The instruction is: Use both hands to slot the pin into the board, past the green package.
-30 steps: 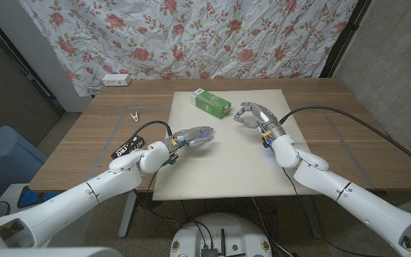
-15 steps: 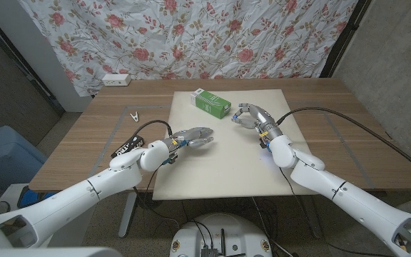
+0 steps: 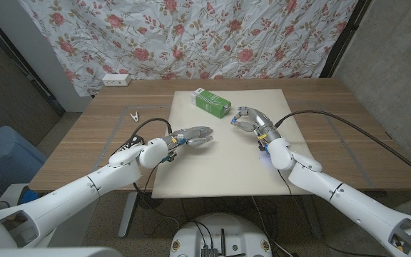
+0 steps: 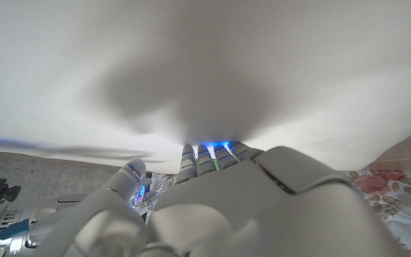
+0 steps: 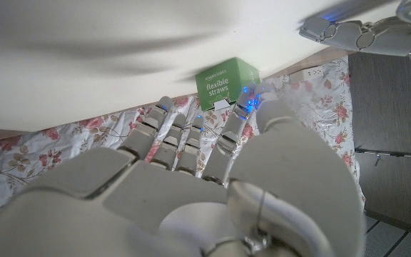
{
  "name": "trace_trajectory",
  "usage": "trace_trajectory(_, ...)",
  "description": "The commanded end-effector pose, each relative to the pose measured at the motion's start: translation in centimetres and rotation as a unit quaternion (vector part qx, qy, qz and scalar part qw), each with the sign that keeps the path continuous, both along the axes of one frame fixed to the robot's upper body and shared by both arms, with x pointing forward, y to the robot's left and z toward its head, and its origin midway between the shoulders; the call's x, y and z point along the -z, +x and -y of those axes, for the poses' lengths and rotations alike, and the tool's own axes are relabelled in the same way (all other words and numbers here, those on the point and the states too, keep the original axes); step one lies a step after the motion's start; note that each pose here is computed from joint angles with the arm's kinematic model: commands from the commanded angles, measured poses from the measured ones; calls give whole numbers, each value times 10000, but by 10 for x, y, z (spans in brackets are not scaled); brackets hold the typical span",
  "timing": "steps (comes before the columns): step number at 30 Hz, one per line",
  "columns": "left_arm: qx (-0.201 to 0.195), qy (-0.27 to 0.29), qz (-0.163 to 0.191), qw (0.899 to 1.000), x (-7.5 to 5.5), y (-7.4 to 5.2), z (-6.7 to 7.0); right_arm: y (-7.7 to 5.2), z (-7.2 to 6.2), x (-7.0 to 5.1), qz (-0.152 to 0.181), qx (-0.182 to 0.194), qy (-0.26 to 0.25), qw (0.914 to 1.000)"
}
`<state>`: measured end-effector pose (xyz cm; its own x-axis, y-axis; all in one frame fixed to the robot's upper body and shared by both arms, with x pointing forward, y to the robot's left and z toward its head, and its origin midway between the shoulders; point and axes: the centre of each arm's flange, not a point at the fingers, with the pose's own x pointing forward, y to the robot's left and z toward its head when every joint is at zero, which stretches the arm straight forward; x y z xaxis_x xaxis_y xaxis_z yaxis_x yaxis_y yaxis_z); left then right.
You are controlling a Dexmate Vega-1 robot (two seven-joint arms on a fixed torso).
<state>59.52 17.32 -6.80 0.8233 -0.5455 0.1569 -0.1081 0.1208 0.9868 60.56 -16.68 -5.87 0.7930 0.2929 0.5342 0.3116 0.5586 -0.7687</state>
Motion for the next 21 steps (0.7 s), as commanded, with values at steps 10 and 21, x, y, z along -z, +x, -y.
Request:
trace_trajectory(10, 61, 50, -64, 9999, 2, 3, 3, 1, -1, 12, -10, 167, -182, 9997)
trace_trajectory(21, 62, 76, -85, 9999, 4, 2, 3, 2, -2, 17, -65, 180, -195, 9996)
